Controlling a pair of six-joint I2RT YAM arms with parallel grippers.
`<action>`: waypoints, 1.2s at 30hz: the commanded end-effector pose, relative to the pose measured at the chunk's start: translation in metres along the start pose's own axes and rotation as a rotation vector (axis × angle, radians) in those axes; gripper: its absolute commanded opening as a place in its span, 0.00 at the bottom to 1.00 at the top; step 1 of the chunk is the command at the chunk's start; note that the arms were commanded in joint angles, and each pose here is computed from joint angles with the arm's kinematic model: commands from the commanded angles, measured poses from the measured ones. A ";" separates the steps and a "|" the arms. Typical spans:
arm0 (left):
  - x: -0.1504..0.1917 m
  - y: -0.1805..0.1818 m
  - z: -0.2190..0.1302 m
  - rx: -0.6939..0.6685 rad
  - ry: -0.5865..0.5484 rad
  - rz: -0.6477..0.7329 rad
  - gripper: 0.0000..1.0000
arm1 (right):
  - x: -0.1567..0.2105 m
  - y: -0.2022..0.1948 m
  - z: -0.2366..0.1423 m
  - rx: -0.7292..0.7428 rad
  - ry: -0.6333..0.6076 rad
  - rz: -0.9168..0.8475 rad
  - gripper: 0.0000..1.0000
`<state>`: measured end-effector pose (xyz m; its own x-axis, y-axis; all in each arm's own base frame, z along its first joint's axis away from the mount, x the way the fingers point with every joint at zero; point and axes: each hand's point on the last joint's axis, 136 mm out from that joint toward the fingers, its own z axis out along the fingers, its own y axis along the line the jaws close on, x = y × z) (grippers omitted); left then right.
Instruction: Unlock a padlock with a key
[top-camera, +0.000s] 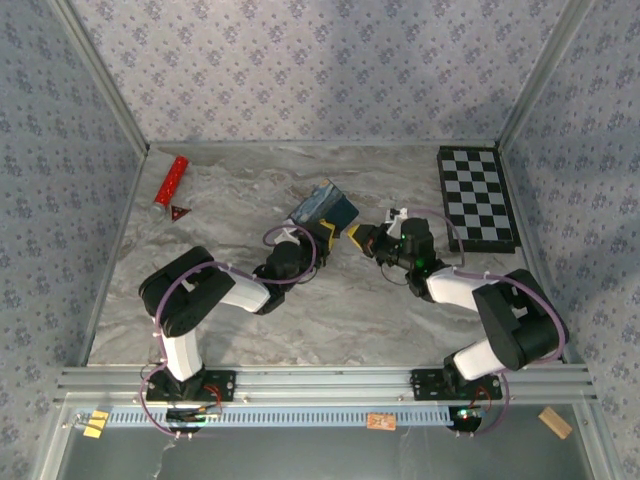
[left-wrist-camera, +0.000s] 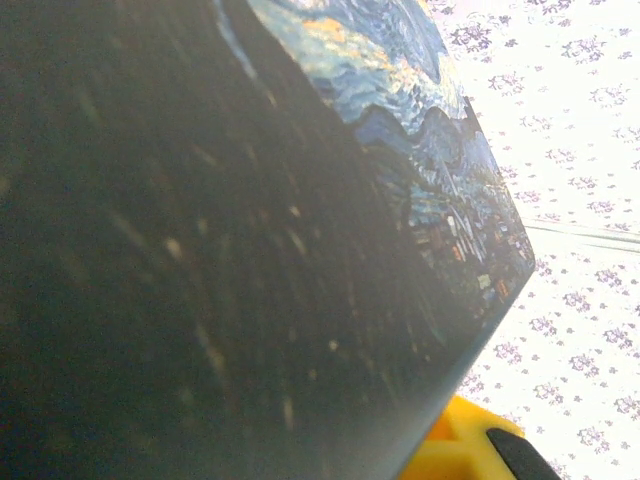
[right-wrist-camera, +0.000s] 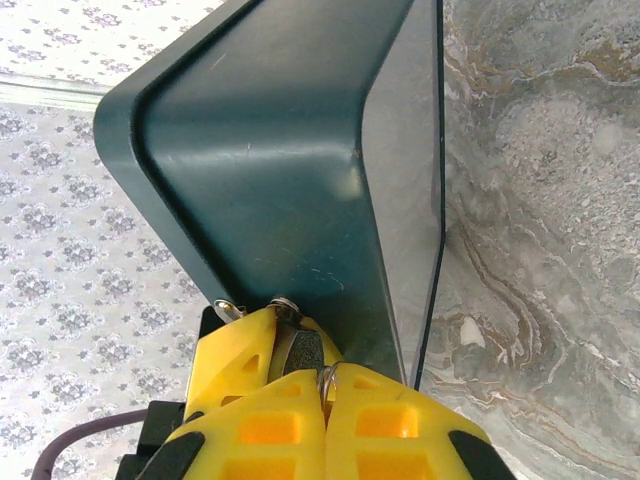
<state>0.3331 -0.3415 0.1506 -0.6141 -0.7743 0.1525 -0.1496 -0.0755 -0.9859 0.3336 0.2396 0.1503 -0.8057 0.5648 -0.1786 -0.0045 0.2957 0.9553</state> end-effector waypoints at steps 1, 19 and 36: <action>0.117 -0.064 -0.018 0.202 0.488 0.002 0.00 | 0.020 0.036 0.010 -0.083 0.116 -0.018 0.00; 0.131 -0.067 -0.020 0.159 0.586 0.033 0.00 | 0.008 0.044 -0.014 -0.155 0.138 -0.331 0.00; 0.134 -0.085 -0.022 0.222 0.597 0.021 0.00 | 0.023 0.034 0.003 -0.229 0.120 -0.412 0.00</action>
<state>0.3360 -0.3555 0.1511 -0.6750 -0.7215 0.1541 -0.1723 -0.0489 -0.9838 0.3374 0.2290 0.1533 -0.7743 0.4338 -0.4608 -0.2919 0.4012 0.8682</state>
